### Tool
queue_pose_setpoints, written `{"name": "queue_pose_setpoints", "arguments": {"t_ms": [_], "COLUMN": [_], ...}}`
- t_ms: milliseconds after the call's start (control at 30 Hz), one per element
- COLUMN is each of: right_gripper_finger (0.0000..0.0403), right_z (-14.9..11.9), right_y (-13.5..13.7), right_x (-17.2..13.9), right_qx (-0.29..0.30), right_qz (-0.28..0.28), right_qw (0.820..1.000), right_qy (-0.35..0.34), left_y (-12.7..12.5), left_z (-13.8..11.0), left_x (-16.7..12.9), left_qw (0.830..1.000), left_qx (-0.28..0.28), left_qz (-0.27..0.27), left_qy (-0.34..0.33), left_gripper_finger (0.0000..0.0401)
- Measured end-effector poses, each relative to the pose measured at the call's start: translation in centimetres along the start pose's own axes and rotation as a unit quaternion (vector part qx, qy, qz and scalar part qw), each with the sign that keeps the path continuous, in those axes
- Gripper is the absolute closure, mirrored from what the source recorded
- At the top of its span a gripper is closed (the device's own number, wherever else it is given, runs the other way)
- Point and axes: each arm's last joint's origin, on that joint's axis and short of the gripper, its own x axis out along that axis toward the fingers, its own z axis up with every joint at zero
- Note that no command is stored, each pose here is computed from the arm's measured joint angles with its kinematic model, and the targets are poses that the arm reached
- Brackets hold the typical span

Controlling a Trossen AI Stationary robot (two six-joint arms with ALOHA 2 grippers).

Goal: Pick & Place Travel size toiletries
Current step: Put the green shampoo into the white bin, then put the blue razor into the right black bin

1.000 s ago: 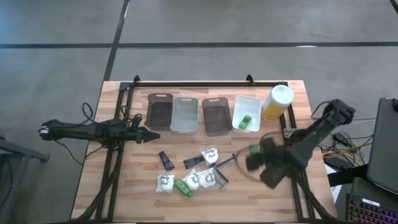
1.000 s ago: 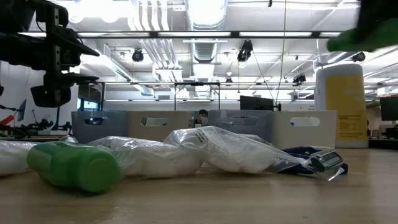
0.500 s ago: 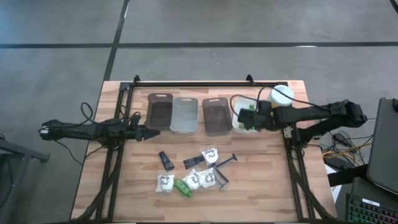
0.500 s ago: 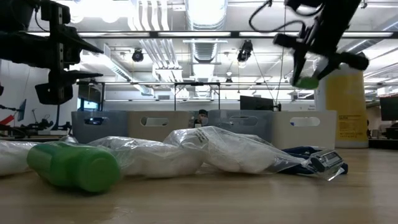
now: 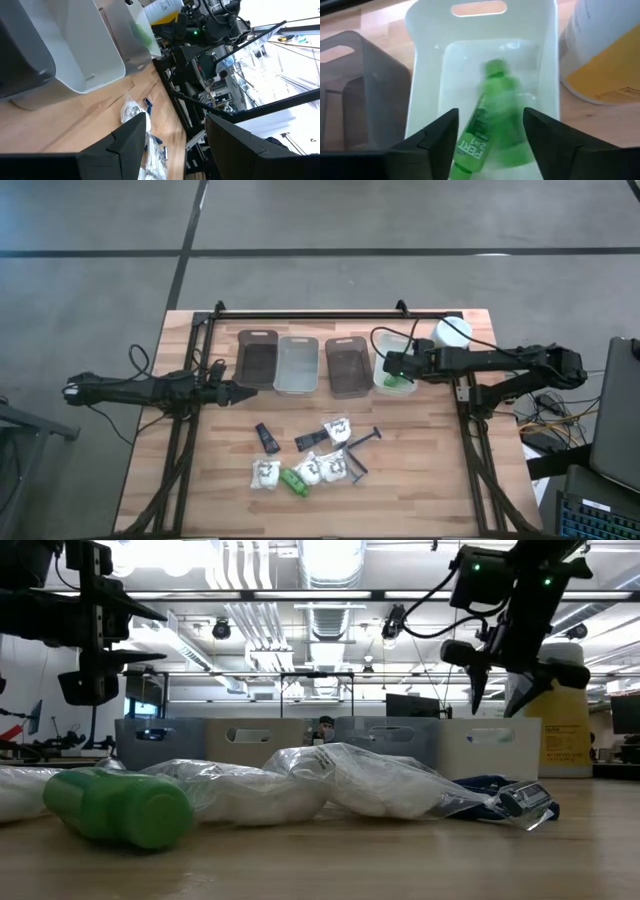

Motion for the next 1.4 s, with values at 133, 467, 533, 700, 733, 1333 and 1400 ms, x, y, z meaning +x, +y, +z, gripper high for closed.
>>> {"name": "queue_pose_setpoints", "arguments": {"t_ms": [133, 467, 533, 700, 733, 1333, 1400], "right_gripper_finger": [0.0135, 0.0085, 0.0081, 0.0077, 0.0078, 0.0142, 0.0147], "right_z": [-0.5, -4.9, -6.0, -9.3, -10.0, -18.1, -18.0], "right_y": [0.0, 2.4, 2.8, 3.2, 3.3, 6.5, 6.4], "right_x": [-0.4, -6.1, -7.8, -10.0, -10.1, -7.9, -8.1], "right_qx": [-0.020, -0.196, -0.254, -0.440, -0.474, -0.746, -0.733], "right_qz": [0.010, 0.160, 0.194, 0.241, 0.243, 0.208, 0.202], "right_qw": [1.000, 0.967, 0.947, 0.862, 0.843, 0.613, 0.629], "right_qy": [0.002, 0.024, 0.038, 0.076, 0.077, 0.156, 0.162], "left_y": [0.0, 0.0, 0.0, 0.0, 0.0, -0.1, -0.1], "left_z": [0.0, 0.0, 0.0, 0.0, 0.0, -0.2, -0.2], "left_x": [0.0, 0.0, 0.0, 0.0, 0.0, 0.0, 0.0], "left_qw": [1.000, 0.997, 0.997, 0.997, 0.997, 0.997, 0.998], "left_qx": [-0.014, -0.078, -0.081, -0.081, -0.081, -0.063, -0.059], "left_qz": [0.001, 0.001, 0.001, 0.001, 0.001, -0.010, -0.010], "left_qy": [-0.003, -0.003, -0.003, -0.002, -0.002, 0.030, 0.031], "left_gripper_finger": [0.0192, 0.0192, 0.0192, 0.0192, 0.0192, 0.0192, 0.0192]}}
